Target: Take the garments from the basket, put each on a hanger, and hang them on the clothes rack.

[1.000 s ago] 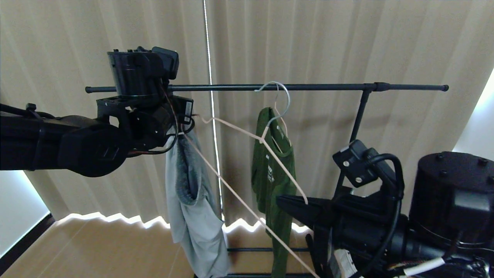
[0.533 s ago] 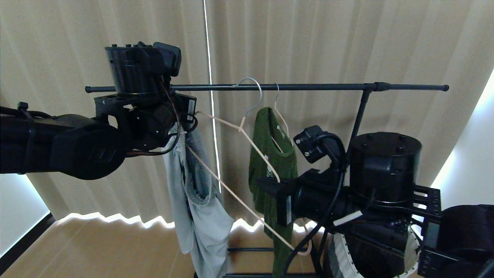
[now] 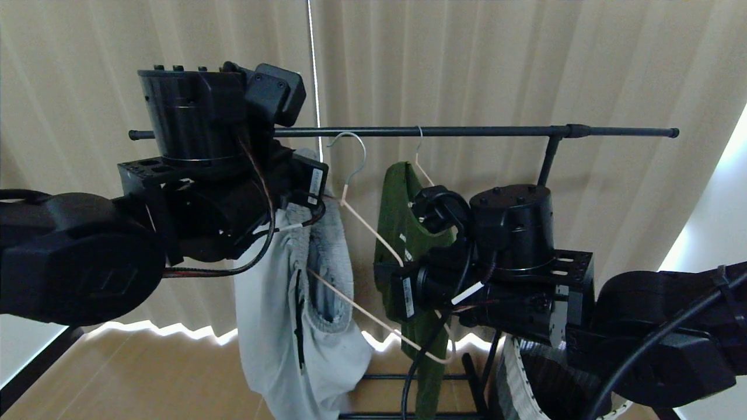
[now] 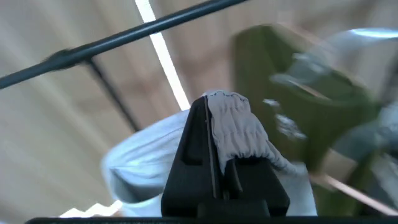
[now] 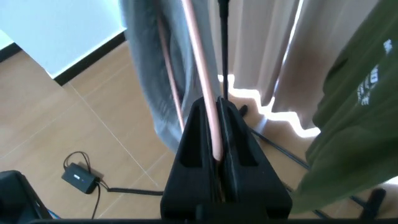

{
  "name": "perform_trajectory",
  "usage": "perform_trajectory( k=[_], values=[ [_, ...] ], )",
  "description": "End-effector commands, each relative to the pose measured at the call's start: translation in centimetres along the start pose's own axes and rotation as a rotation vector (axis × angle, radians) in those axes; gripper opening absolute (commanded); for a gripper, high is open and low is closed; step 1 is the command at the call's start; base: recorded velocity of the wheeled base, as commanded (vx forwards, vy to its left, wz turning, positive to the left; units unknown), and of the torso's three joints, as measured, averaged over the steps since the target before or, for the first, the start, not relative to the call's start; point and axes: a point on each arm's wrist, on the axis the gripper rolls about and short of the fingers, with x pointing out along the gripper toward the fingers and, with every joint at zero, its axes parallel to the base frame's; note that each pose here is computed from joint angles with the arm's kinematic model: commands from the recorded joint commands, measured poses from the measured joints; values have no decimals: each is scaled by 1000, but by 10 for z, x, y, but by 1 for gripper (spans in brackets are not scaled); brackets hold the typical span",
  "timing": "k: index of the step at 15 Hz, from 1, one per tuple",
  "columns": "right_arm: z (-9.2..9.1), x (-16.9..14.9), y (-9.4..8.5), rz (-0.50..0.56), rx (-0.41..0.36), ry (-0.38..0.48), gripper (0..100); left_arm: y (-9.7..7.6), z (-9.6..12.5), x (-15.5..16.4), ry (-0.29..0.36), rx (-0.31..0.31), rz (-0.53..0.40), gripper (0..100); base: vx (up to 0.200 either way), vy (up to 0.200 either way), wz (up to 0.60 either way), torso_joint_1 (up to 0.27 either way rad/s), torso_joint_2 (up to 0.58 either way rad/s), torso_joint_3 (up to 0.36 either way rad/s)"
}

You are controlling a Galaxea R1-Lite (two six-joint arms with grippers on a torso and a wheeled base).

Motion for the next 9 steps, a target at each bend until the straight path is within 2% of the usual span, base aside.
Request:
perform_trajectory(
  k=[1, 2, 3, 6, 9],
  values=[
    [4, 0, -1, -3, 3, -13, 0, 1, 3, -14, -23, -4, -50, 0, 0, 0, 0, 0, 0, 0],
    [5, 0, -4, -11, 7, -17, 0, 1, 2, -16, -23, -2, -67, 0, 0, 0, 0, 0, 0, 0],
    [8, -3, -7, -17, 10, -28, 0, 1, -5, -24, -24, 5, -143, 0, 0, 0, 0, 0, 0, 0],
    [14, -9, -9, -21, 14, -47, 0, 4, -15, -40, -33, 13, -286, 0, 0, 0, 0, 0, 0, 0],
    [19, -15, -8, -12, 14, -74, 0, 3, -22, -42, -17, 23, -304, 0, 0, 0, 0, 0, 0, 0]
  ],
)
